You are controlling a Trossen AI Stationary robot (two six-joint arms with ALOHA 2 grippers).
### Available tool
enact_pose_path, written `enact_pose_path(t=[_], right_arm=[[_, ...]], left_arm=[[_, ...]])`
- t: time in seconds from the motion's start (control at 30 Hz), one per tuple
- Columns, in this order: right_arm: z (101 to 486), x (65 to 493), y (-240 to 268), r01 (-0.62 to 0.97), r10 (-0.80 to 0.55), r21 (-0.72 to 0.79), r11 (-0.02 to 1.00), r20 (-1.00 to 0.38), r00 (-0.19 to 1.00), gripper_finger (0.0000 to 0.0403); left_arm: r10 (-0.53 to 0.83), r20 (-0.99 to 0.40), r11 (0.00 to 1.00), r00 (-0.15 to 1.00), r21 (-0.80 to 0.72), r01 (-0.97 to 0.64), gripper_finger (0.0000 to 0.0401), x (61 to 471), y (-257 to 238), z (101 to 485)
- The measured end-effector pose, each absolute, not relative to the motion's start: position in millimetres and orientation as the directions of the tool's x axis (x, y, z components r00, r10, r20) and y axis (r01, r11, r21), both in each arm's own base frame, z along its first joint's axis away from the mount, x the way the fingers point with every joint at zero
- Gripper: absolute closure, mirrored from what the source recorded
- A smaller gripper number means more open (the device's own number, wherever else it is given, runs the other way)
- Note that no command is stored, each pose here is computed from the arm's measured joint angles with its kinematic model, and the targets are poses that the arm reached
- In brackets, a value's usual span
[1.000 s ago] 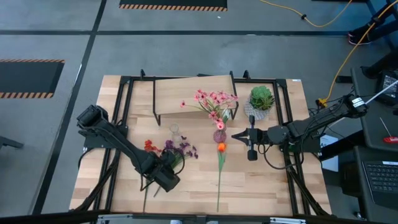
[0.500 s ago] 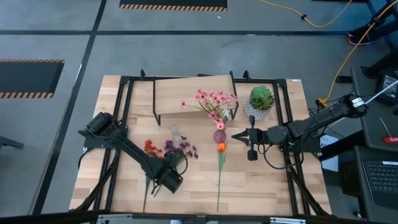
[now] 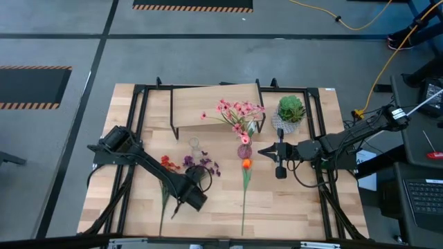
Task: Pick and place flowers into a vace then onto a shelf
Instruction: Put the purple flowers into the transparent vase
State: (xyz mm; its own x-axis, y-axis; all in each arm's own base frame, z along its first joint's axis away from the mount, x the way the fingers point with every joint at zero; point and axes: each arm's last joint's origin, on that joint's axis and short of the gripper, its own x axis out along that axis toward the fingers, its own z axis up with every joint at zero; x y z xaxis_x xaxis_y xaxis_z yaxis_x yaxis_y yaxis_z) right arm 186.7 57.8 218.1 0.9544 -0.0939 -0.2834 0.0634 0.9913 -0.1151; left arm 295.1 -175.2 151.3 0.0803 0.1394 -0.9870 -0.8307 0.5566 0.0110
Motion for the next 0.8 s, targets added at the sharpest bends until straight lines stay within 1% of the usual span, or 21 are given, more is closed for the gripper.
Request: enact_pose_path(t=[0.2, 0.37, 0.53, 0.67, 0.8], right_arm=[[217, 187, 58, 0.063, -0.095, -0.117, 0.991, -0.289, 0.953, 0.0389], [217, 187, 58, 0.063, -0.095, -0.117, 0.991, -0.289, 0.953, 0.0389], [216, 187, 58, 0.062, -0.095, -0.119, 0.991, -0.294, 0.951, 0.0389], [213, 189, 59, 0.06, -0.097, -0.127, 0.99, -0.31, 0.946, 0.0389], [211, 191, 59, 0.059, -0.098, -0.13, 0.99, -0.316, 0.944, 0.0389]], left_arm=[[0.091, -0.987, 0.587, 0.134, -0.056, -0.808, 0.0205, 297, -176, 142], [0.096, -0.988, 0.579, 0.12, -0.042, -0.814, 0.0215, 292, -173, 136], [0.112, -0.986, 0.609, 0.123, -0.03, -0.793, 0.025, 291, -172, 136], [0.105, -0.987, 0.637, 0.122, -0.027, -0.771, 0.0287, 291, -172, 136], [0.089, -0.988, 0.688, 0.127, -0.031, -0.725, 0.0327, 294, -174, 138]])
